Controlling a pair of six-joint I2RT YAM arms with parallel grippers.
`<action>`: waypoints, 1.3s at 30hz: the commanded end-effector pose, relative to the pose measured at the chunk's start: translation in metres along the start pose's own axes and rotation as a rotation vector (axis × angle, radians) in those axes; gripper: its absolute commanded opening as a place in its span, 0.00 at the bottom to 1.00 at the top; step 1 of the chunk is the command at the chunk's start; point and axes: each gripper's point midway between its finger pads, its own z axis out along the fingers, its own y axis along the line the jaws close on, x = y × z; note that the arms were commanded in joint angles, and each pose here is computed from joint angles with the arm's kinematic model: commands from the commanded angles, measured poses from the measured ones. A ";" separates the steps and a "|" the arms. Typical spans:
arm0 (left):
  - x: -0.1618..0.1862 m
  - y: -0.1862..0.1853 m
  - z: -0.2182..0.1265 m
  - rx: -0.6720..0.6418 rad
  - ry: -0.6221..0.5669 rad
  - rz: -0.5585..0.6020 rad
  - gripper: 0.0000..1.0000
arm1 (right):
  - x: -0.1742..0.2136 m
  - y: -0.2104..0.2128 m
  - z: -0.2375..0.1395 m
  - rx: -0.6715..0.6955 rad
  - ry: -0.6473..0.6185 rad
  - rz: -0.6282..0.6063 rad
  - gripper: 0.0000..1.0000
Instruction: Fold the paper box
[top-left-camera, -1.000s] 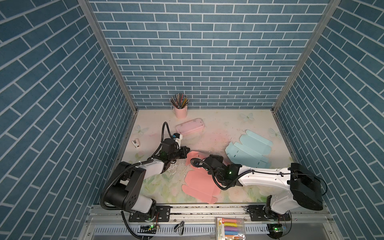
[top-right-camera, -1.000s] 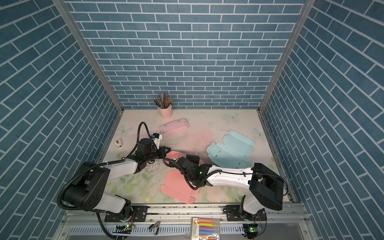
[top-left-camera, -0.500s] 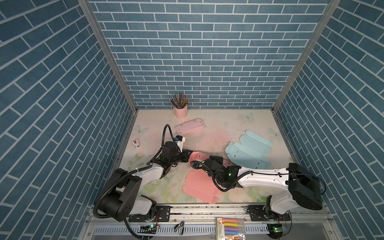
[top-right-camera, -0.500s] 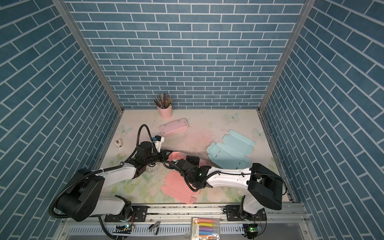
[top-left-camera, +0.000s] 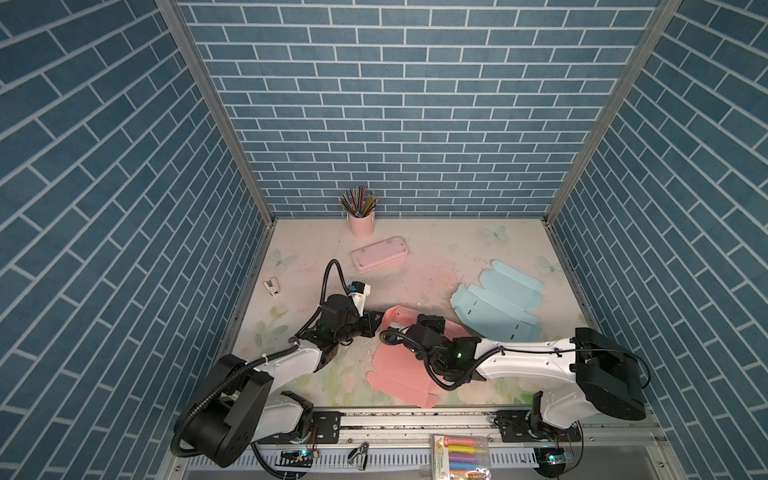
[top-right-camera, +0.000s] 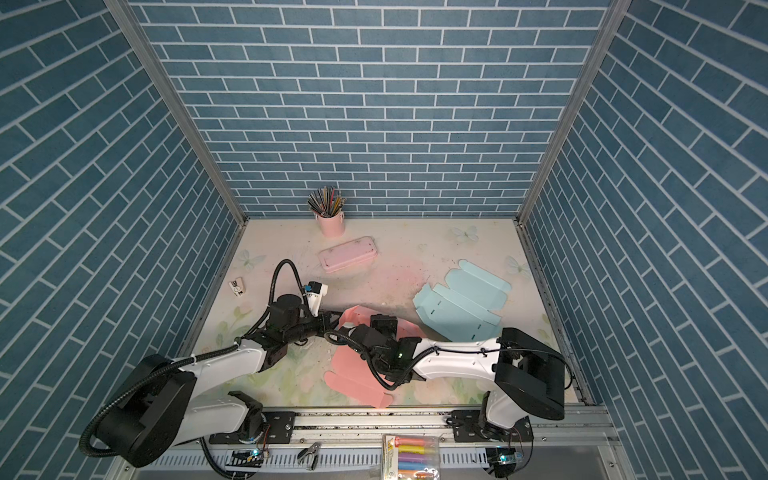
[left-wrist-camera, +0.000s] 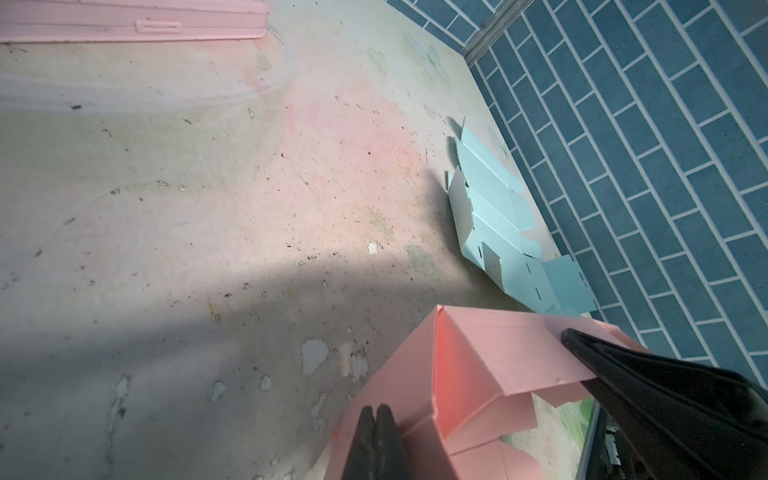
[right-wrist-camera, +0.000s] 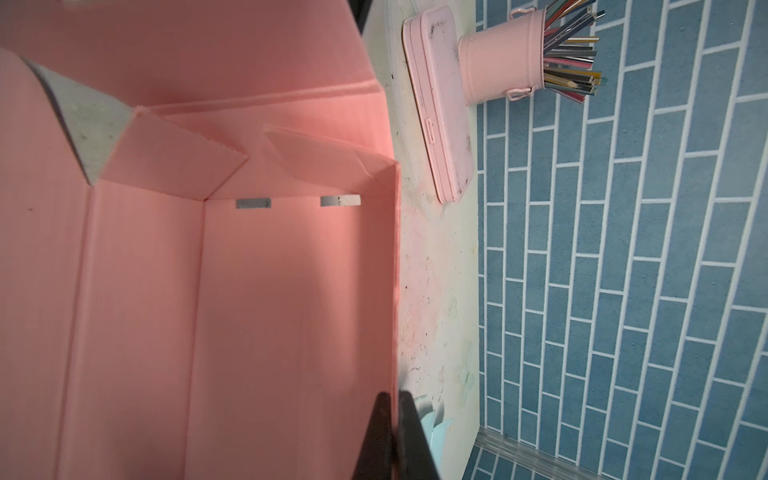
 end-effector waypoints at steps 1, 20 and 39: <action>0.004 -0.007 -0.004 0.027 -0.010 0.011 0.02 | 0.003 0.006 -0.001 0.019 0.015 -0.072 0.00; 0.032 -0.013 -0.011 0.027 -0.011 0.045 0.32 | 0.001 0.015 -0.011 0.059 -0.008 -0.127 0.00; 0.038 -0.017 -0.014 0.044 -0.088 0.140 0.55 | -0.002 0.027 -0.021 0.045 -0.036 -0.140 0.00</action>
